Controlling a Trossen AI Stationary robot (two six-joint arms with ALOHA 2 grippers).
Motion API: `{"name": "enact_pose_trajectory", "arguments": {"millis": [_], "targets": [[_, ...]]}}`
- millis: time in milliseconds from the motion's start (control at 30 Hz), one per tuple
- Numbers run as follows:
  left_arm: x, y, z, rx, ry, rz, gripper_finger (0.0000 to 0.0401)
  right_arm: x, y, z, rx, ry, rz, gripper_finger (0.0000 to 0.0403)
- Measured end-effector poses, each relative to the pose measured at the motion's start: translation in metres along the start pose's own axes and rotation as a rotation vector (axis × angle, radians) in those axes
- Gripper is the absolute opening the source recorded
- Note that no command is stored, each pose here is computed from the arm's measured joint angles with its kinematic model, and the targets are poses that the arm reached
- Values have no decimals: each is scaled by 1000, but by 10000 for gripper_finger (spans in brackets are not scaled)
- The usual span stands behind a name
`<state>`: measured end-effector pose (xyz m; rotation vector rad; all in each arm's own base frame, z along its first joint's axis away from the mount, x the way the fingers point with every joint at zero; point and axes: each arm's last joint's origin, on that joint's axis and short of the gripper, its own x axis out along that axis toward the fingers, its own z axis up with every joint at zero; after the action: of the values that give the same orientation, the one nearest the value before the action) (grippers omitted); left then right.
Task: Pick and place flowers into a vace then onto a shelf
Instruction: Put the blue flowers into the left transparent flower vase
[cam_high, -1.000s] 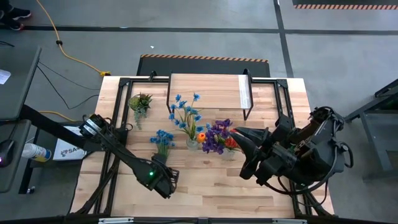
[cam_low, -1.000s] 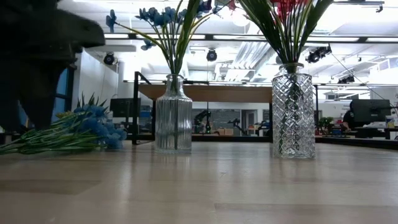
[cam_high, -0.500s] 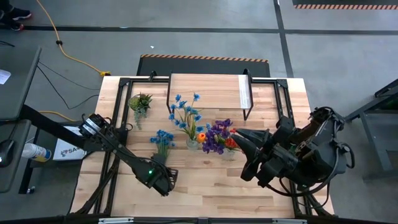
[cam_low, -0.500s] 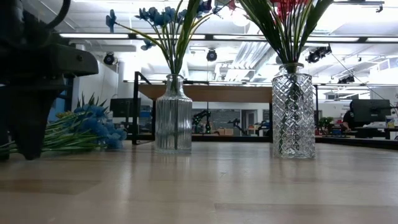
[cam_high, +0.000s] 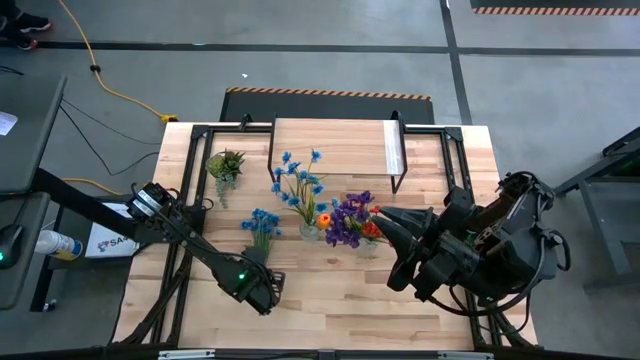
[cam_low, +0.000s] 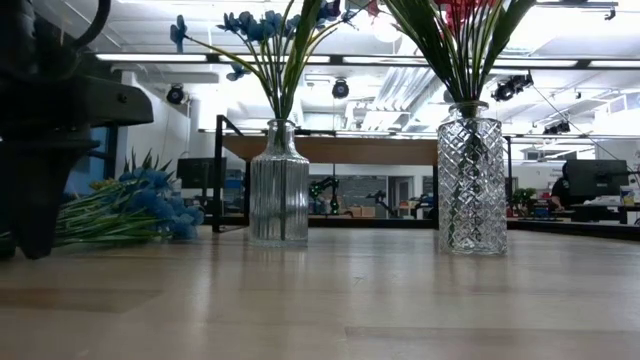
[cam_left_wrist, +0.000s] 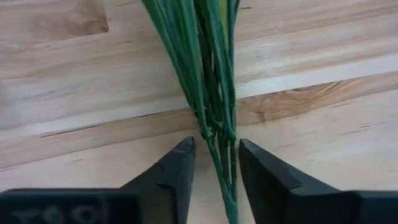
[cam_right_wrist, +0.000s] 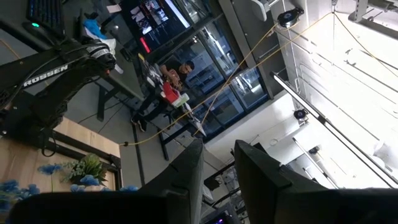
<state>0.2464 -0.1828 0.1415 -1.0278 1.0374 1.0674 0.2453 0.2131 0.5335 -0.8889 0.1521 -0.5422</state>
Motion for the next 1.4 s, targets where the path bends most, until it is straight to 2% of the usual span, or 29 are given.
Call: {"name": "enact_pose_trajectory", "arguments": {"millis": [233,533,767,1100,1267,1400], "targets": [[11,1,-4,24,17,59,101,0,0,0,1,0,0,83],[11,3,-4,-20,36,92,43,0,0,0,0,0,0,83],[7,2,-4,-40,66,133,51,0,0,0,4,1,0,83],[-18,-1,-15,-9,129,241,41,0,0,0,1,1,0,83],[-34,2,-33,-30,129,211,41,0,0,0,1,1,0,83],[-58,5,-47,-38,84,189,41,0,0,0,0,1,0,83]]}}
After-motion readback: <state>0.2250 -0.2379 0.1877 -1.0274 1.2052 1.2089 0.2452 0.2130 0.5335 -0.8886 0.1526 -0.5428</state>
